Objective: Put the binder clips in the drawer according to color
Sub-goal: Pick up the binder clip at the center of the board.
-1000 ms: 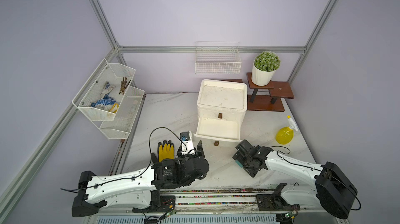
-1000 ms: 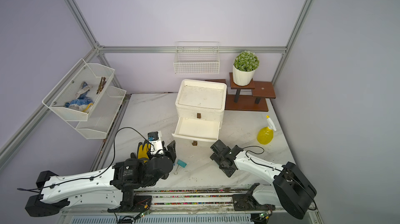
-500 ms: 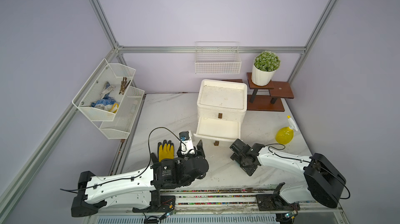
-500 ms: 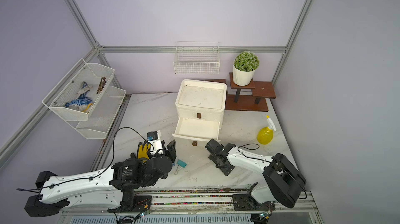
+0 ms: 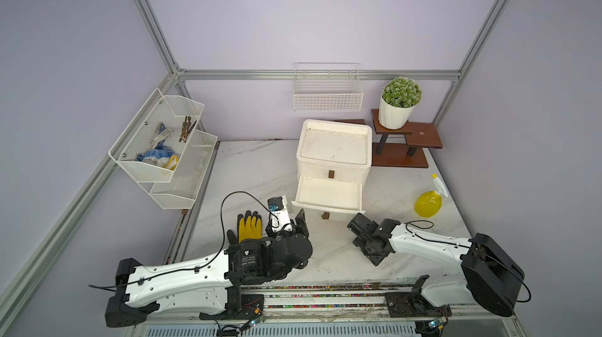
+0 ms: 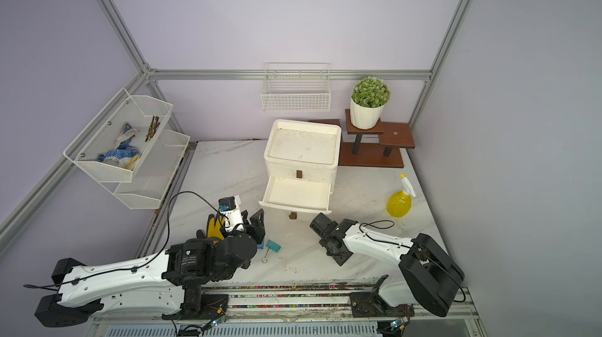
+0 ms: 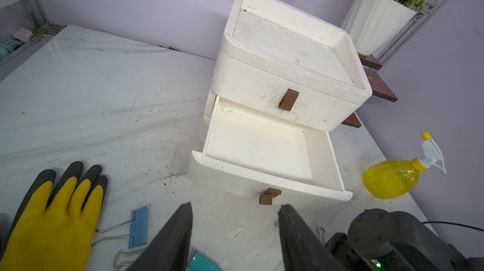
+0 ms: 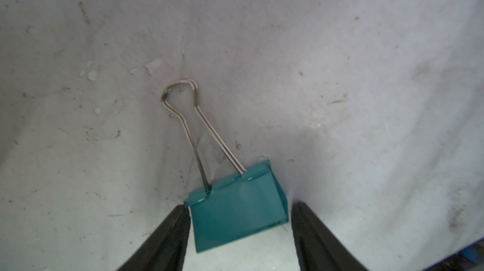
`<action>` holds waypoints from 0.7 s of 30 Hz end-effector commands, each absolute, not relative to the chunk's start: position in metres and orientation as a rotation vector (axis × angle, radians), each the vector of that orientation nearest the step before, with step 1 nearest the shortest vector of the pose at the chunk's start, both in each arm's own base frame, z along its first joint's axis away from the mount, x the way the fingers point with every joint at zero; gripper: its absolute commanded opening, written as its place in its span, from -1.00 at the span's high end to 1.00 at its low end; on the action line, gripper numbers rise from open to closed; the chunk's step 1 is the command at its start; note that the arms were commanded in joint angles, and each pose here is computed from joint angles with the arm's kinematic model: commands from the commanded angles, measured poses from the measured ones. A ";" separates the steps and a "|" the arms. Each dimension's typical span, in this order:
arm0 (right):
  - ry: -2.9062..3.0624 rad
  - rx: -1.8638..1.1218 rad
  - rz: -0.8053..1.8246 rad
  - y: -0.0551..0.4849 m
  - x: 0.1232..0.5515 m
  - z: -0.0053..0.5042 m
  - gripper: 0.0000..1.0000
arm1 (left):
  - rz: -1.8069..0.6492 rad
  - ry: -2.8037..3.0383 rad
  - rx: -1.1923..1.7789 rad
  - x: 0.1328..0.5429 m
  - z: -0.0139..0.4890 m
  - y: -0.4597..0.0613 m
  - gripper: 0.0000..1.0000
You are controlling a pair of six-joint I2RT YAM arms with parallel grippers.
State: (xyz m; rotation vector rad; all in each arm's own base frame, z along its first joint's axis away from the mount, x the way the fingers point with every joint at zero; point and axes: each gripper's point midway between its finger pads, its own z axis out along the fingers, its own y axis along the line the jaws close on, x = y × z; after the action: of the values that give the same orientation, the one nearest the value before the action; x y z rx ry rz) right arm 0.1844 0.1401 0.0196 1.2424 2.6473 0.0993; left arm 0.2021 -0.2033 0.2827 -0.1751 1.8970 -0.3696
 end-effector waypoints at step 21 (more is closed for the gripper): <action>2.826 0.622 -0.016 0.131 0.186 0.017 -0.68 | -0.390 1.871 -0.181 0.203 0.293 -0.208 -0.13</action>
State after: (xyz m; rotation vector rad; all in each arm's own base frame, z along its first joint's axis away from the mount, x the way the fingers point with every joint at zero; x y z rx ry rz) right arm 0.1854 0.1380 0.0195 0.7475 2.8121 0.0342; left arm 0.2029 -0.2069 0.2828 -0.1664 1.8944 -0.3688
